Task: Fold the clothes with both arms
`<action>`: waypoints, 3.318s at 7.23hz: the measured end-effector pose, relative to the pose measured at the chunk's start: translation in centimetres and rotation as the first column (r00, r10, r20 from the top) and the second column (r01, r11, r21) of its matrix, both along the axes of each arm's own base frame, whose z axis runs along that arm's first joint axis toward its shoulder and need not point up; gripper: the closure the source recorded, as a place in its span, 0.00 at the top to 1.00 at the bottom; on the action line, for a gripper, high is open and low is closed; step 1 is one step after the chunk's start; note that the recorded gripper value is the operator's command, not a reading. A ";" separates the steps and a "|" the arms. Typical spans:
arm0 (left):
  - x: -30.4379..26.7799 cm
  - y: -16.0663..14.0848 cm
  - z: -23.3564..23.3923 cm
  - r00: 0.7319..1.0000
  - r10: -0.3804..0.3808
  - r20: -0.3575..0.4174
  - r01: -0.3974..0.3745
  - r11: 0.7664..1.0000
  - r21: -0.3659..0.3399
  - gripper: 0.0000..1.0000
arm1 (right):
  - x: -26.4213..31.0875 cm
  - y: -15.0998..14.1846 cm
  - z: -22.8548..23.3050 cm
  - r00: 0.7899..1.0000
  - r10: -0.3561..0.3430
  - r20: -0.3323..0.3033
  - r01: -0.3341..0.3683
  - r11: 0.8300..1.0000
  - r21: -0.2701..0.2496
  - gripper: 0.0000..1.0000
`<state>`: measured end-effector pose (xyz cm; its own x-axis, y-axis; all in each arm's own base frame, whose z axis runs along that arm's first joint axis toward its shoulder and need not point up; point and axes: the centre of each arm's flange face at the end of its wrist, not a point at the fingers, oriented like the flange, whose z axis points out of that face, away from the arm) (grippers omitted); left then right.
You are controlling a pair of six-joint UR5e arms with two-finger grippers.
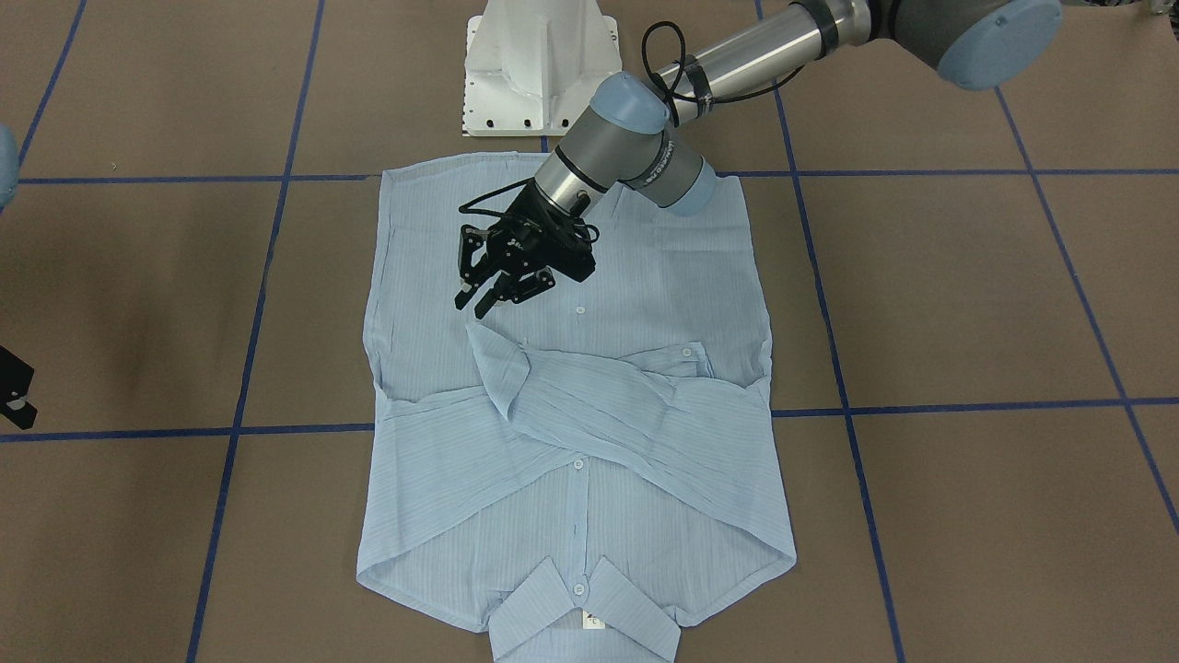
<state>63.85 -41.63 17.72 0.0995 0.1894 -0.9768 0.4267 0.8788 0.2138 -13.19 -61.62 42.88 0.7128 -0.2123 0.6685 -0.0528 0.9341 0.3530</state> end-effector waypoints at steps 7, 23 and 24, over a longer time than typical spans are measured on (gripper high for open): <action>-16.1 -3.1 4.4 0.953 0.093 0.289 -0.164 0.959 0.232 1.00 | -15.5 11.5 -10.3 0.979 0.161 0.123 -0.150 0.984 -0.096 1.00; -18.7 19.4 21.3 0.813 0.187 0.552 -0.065 0.970 -0.233 0.37 | -23.3 34.5 -8.4 0.959 0.265 0.101 -0.242 0.950 -0.197 1.00; -18.7 19.5 21.5 0.810 0.189 0.555 -0.067 0.970 -0.234 0.37 | -23.4 34.5 -8.4 0.959 0.263 0.101 -0.240 0.951 -0.197 1.00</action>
